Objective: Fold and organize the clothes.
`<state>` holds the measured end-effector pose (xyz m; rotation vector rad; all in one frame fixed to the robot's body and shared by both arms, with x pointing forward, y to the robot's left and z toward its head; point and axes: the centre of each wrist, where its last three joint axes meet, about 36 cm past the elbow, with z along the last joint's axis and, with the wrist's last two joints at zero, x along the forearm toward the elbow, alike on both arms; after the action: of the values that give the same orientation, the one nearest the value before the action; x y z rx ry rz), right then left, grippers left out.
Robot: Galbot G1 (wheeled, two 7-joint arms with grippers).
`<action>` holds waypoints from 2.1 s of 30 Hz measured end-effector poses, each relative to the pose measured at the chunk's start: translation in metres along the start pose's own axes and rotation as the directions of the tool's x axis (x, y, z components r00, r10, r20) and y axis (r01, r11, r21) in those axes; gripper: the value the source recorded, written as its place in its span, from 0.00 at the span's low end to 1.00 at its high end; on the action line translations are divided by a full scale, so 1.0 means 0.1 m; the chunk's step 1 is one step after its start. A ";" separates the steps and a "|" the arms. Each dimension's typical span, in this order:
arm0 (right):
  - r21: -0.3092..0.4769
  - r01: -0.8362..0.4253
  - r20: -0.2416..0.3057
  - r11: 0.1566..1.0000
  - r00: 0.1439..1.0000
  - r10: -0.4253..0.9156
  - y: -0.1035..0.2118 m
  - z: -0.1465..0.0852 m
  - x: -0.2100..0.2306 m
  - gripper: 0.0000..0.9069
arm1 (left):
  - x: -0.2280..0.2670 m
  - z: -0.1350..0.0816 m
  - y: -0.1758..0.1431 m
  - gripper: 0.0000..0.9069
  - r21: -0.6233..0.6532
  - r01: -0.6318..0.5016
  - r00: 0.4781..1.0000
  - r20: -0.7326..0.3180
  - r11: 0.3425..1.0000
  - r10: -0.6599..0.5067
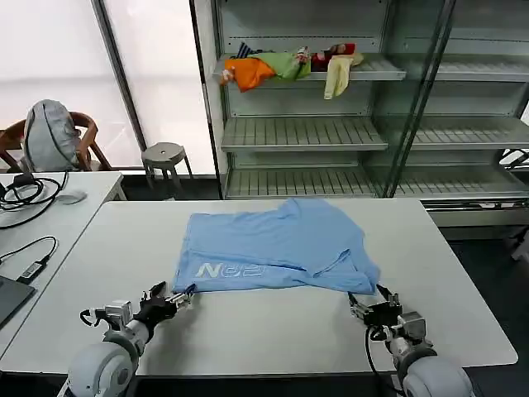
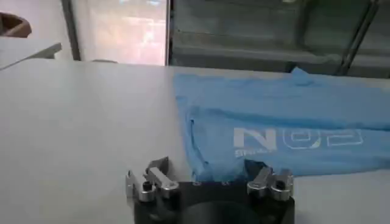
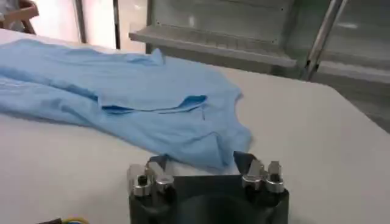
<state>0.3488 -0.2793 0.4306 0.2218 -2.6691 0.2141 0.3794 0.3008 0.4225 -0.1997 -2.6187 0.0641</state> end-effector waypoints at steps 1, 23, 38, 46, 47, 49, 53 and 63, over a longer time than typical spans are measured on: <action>-0.001 0.001 -0.001 1.000 1.000 -0.001 0.00 0.01 0.00 0.00 | 0.00 0.01 0.00 0.01 -0.005 0.002 1.000 -0.002 1.000 -0.002; 0.013 0.013 0.003 1.000 1.000 -0.013 -0.14 0.01 0.01 0.00 | -0.04 0.06 0.04 0.01 -0.056 0.009 1.000 -0.026 0.998 -0.010; 0.034 0.039 -0.030 0.999 0.999 -0.038 -0.09 0.08 0.47 0.00 | 0.30 0.12 -0.04 0.01 -0.073 -0.016 0.999 -0.033 0.997 0.013; 0.050 0.039 -0.053 0.998 0.998 -0.036 -0.08 0.12 0.76 0.00 | 0.57 0.18 -0.07 0.01 -0.068 -0.028 0.999 -0.040 0.997 0.026; 0.053 0.037 -0.056 0.998 0.998 -0.034 -0.08 0.12 0.80 0.00 | 0.61 0.19 -0.07 0.01 -0.069 -0.028 0.999 -0.040 0.997 0.025; 0.058 0.036 -0.064 0.998 0.997 -0.033 -0.08 0.13 0.86 0.00 | 0.69 0.20 -0.07 0.01 -0.071 -0.028 0.999 -0.039 0.997 0.025; 0.067 0.036 -0.079 0.997 0.996 -0.030 -0.07 0.15 0.97 0.00 | 0.84 0.24 -0.06 0.01 -0.071 -0.025 0.999 -0.043 0.997 0.022; 0.076 0.051 -0.113 0.996 0.993 -0.042 -0.03 0.18 1.22 0.00 | 1.17 0.29 -0.02 0.01 -0.084 -0.013 0.998 -0.069 0.996 0.007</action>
<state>0.2341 -0.3002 0.4698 0.2879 -2.5447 0.3085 0.2645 0.3161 0.4542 -0.2398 -2.5536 -0.0498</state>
